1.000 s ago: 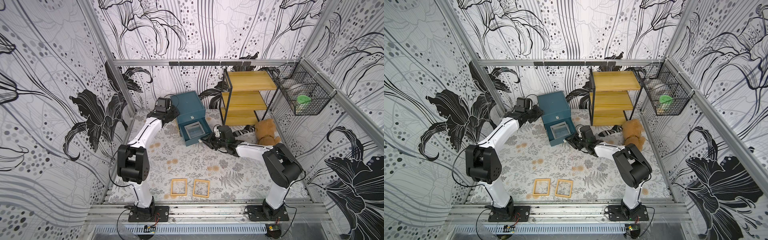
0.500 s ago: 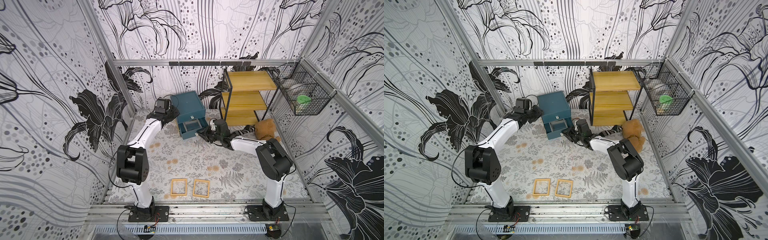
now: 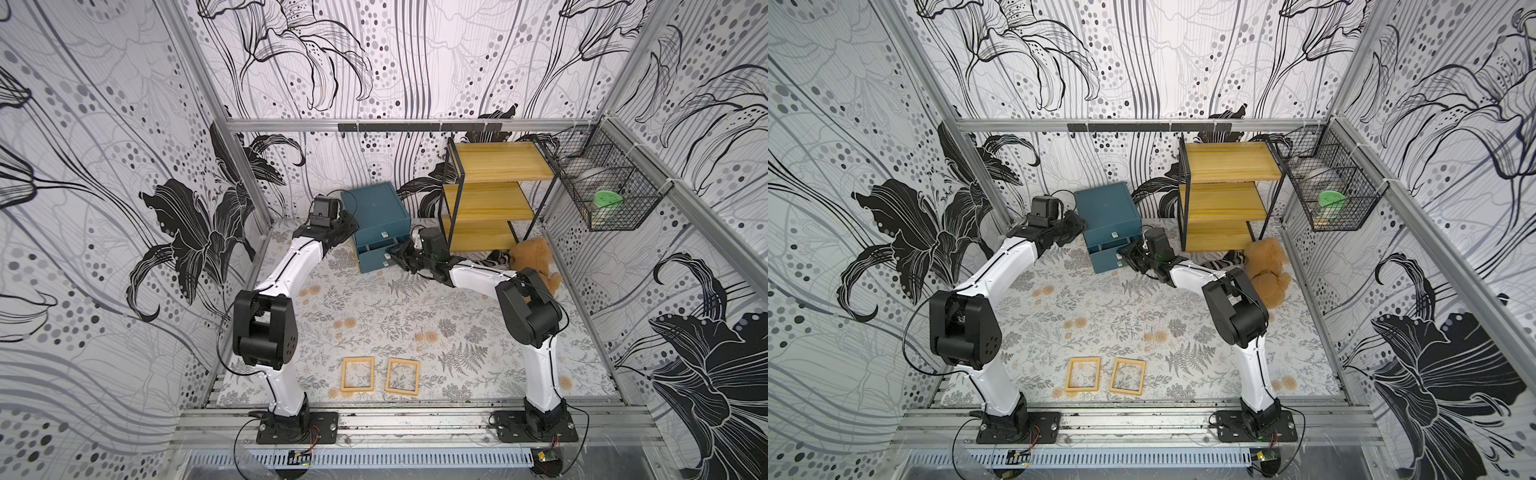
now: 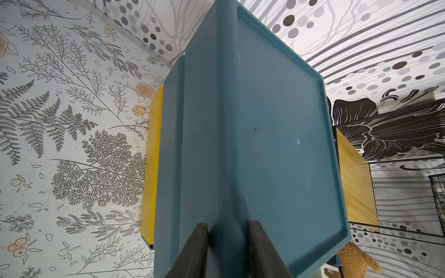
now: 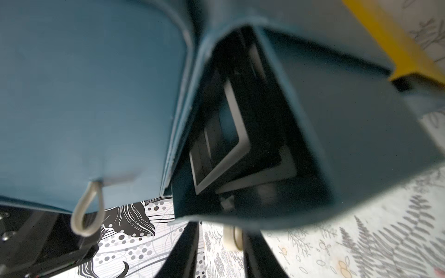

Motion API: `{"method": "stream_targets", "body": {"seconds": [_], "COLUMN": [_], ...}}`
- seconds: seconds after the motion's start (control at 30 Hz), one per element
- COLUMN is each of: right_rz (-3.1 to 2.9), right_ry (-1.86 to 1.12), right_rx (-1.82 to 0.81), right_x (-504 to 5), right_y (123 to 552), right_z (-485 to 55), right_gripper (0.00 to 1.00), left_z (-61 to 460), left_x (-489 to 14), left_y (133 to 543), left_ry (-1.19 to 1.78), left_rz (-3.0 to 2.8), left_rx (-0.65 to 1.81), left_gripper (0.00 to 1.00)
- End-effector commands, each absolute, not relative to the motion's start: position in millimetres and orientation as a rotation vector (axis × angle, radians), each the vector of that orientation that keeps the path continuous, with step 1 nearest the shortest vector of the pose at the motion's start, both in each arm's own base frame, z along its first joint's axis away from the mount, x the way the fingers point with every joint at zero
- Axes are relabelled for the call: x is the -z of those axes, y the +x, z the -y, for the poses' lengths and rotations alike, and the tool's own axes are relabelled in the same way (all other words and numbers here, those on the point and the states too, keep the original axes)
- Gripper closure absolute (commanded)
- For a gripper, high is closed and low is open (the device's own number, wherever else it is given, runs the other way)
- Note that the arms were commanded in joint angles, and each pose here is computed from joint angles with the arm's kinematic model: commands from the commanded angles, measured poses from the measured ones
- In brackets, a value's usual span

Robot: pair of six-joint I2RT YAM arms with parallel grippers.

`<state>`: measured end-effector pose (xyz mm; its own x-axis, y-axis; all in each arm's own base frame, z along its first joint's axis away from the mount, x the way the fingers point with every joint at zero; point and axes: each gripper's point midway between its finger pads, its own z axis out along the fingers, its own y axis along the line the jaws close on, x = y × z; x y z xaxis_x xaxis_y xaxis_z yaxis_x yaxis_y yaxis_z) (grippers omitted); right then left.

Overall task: Place the brooch boxes into the drawer by color
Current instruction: Close the drawer in the storage box, then open the drawer in the storage box.

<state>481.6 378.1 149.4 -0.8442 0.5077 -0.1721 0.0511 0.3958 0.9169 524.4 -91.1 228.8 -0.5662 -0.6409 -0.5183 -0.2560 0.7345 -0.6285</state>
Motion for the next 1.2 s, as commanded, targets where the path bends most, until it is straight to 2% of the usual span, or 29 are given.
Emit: {"method": "stream_targets", "body": {"seconds": [0.0, 0.5, 0.77, 1.0, 1.17], "right_rz": [-2.213, -2.170, -2.143, -2.214, -2.243], "right_ry": [0.519, 0.566, 0.545, 0.620, 0.598], "right_rx": [-1.421, -1.435, -1.408, -1.412, -1.444], "right_x": [-146.4, -150.2, -170.5, -127.4, -113.7], "right_y": [495.9, 516.0, 495.0, 459.0, 464.6], "right_z": [-376.6, -383.6, -365.7, -346.5, -358.2], "right_gripper": [0.65, 0.68, 0.67, 0.64, 0.60], "left_z": [85.4, 87.7, 86.6, 86.5, 88.1], "left_x": [-179.1, -176.7, -176.0, -179.4, -177.7], "left_y": [503.0, 501.9, 500.5, 501.2, 502.8], "left_ry": [-0.729, -0.725, -0.731, -0.727, -0.725], "left_rz": [-2.322, -2.328, -2.325, -2.318, -2.323], "left_rx": [0.567, 0.579, 0.576, 0.576, 0.584], "left_gripper": [0.68, 0.69, 0.69, 0.69, 0.69]}}
